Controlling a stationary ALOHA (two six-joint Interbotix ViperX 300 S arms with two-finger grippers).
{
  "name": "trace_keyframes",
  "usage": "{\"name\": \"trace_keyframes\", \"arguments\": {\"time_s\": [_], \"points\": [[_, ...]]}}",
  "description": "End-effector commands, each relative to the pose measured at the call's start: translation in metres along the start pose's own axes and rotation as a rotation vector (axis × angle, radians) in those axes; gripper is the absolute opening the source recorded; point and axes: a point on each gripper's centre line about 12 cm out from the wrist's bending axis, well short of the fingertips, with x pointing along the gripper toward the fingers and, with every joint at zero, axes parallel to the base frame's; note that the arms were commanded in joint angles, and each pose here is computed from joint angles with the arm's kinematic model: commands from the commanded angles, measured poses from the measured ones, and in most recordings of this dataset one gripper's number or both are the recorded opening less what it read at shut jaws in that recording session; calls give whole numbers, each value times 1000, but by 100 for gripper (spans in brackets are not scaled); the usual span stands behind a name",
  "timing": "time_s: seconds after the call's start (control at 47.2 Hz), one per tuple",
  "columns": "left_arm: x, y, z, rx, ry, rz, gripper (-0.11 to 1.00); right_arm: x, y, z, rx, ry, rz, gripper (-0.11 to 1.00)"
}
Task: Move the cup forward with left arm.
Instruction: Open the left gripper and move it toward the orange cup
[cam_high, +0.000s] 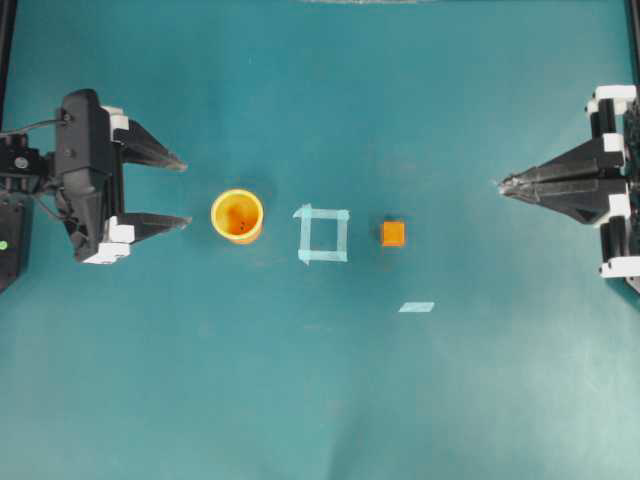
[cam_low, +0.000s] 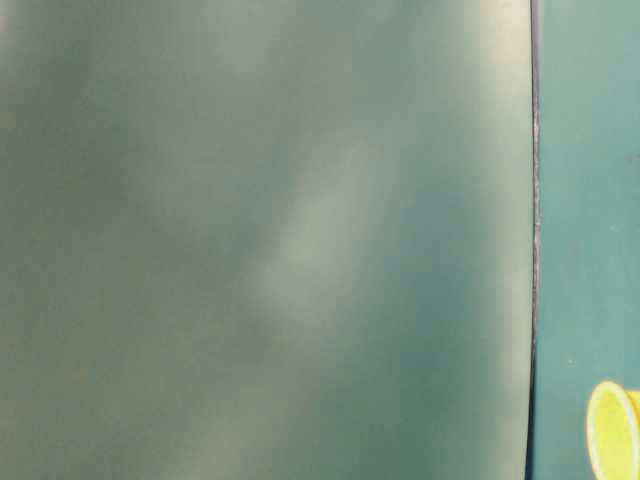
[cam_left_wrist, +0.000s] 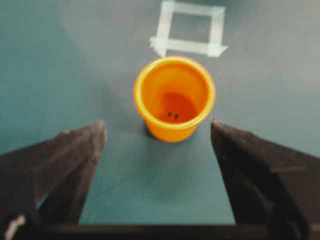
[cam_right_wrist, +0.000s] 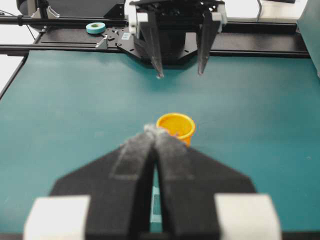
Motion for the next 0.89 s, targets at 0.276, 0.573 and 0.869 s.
{"name": "trace_keyframes", "arguments": {"time_s": [0.276, 0.573, 0.869], "points": [[22, -7, -31, 12, 119, -22, 83, 2, 0, 13, -1, -29, -1, 0], [42, -17, -40, 28, 124, -54, 83, 1, 0, 15, -2, -34, -1, 0], [63, -18, -40, 31, 105, -53, 83, 1, 0, 16, 0, -37, -1, 0]]}}
